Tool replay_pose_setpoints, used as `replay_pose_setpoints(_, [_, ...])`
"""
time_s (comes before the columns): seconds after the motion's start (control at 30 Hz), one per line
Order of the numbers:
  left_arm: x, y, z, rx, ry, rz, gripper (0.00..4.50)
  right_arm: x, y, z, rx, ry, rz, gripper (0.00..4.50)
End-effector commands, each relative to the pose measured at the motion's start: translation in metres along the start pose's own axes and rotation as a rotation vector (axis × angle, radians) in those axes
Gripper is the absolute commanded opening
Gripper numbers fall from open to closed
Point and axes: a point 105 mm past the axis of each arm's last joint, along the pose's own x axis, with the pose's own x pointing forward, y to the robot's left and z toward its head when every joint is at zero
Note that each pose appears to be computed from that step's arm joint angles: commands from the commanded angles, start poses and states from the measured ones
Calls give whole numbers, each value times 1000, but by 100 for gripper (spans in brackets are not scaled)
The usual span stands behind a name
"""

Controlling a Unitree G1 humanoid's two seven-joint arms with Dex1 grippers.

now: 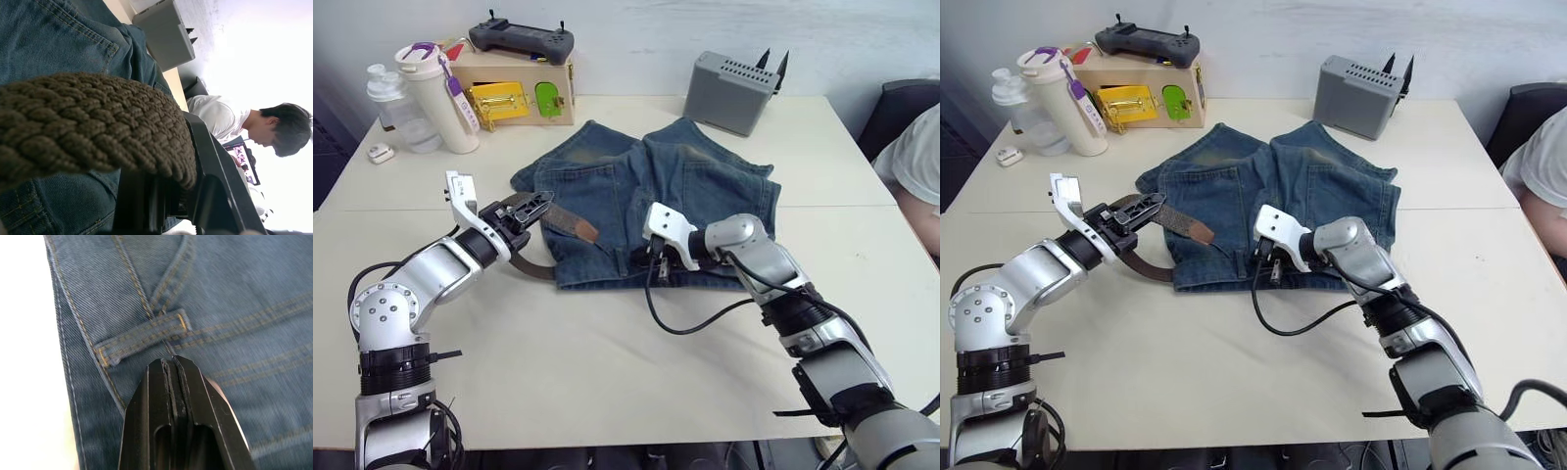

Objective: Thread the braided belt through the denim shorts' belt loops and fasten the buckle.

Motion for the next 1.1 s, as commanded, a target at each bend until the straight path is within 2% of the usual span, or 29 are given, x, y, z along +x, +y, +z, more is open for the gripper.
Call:
replay_pose_setpoints(0.03, [-3,-12,3,35,-15,-39,0,5,3,5,-36,-1,33,6])
replay_pose_setpoints(0.17, [-4,-12,2,35,-19,-34,0,12,4,4,-39,5,49,6])
replay_pose_setpoints(0.3, [-5,-12,2,35,-24,-31,0,12,4,15,46,-104,73,6])
replay_pose_setpoints(0.4, [-7,-12,2,33,-29,-27,0,4,-2,26,138,-211,84,6])
replay_pose_setpoints(0.47, [-7,-11,1,30,-32,-23,0,-3,-7,27,176,-232,76,6])
replay_pose_setpoints(0.63, [-8,-11,-4,19,-32,-17,0,-25,-18,12,206,-193,29,6])
replay_pose_setpoints(0.73, [-6,-11,-8,3,-33,-18,0,-38,-23,4,147,-130,-12,6])
replay_pose_setpoints(0.93, [-1,-8,-18,-29,-36,8,0,-69,-25,24,87,-152,-46,6])
replay_pose_setpoints(1.1, [2,-1,-30,-93,-42,66,0,-92,-12,38,43,-141,-25,6])
